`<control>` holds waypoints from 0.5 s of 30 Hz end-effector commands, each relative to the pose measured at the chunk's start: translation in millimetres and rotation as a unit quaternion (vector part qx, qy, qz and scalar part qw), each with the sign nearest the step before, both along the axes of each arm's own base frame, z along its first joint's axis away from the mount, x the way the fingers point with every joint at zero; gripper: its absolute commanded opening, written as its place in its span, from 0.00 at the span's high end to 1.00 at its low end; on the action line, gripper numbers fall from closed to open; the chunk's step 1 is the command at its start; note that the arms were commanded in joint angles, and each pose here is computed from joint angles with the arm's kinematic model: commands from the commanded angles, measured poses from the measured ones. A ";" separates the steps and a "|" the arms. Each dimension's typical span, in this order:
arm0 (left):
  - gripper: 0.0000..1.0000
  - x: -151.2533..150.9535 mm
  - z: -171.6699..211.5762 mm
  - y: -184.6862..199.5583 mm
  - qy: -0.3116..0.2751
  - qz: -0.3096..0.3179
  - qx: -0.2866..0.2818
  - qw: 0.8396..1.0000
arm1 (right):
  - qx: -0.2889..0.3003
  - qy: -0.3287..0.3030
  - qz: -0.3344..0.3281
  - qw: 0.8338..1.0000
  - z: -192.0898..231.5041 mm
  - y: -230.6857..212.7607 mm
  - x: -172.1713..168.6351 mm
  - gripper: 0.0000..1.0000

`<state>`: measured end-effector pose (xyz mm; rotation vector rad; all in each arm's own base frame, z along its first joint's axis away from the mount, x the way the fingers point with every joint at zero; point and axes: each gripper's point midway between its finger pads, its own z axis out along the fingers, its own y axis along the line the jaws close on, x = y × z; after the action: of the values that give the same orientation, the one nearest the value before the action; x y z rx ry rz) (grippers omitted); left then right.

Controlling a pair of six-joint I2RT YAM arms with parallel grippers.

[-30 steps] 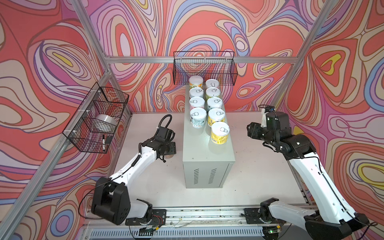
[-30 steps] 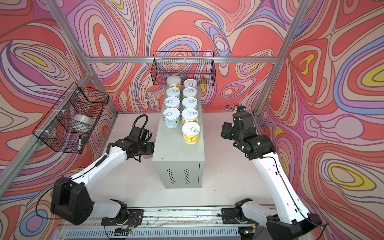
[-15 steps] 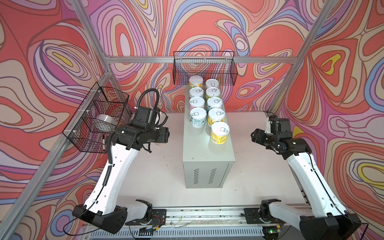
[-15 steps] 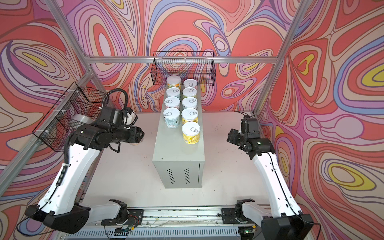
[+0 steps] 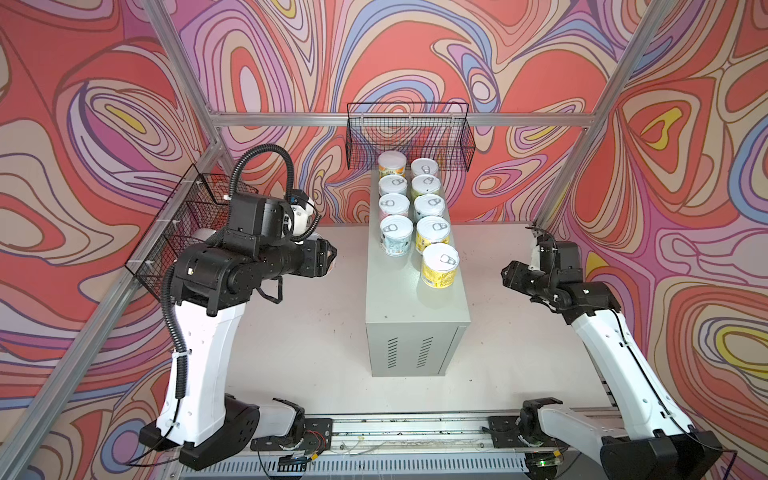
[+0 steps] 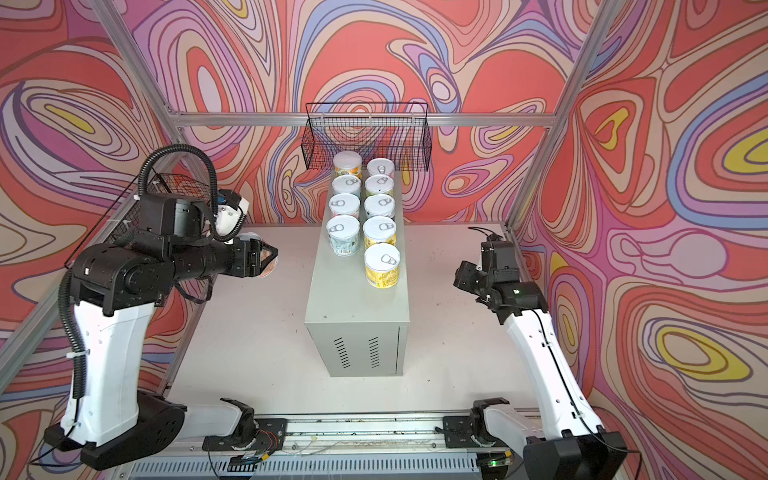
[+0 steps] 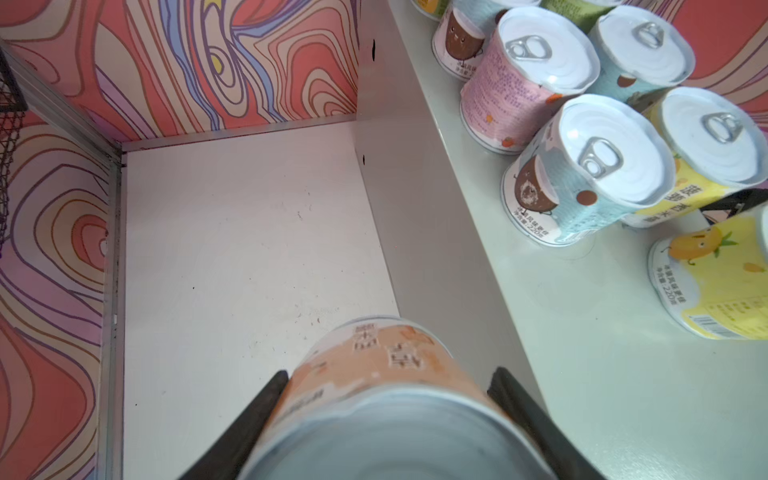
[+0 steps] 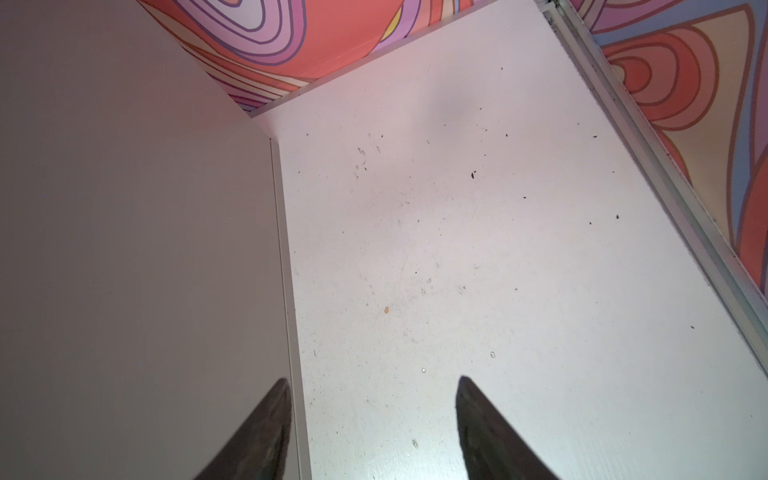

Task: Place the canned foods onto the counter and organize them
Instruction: 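Lift the orange can with the left gripper up over the cabinet top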

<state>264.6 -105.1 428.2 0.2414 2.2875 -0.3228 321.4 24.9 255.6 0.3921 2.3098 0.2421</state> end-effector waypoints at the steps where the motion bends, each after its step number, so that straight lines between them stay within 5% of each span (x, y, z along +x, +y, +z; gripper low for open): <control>1: 1.00 -5.7 9.4 -9.1 -0.012 -0.021 0.001 1.000 | 0.005 -0.005 -0.003 1.000 -1.1 0.0 0.6 0.35; 15: 1.00 -21.7 7.1 -59.1 -0.020 -0.090 0.038 0.995 | 0.029 -0.021 0.004 0.999 9.4 6.8 -3.3 0.38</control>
<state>239.7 -161.1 431.1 0.4998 2.2662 -0.3378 317.5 28.7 249.0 0.4015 2.3213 0.2757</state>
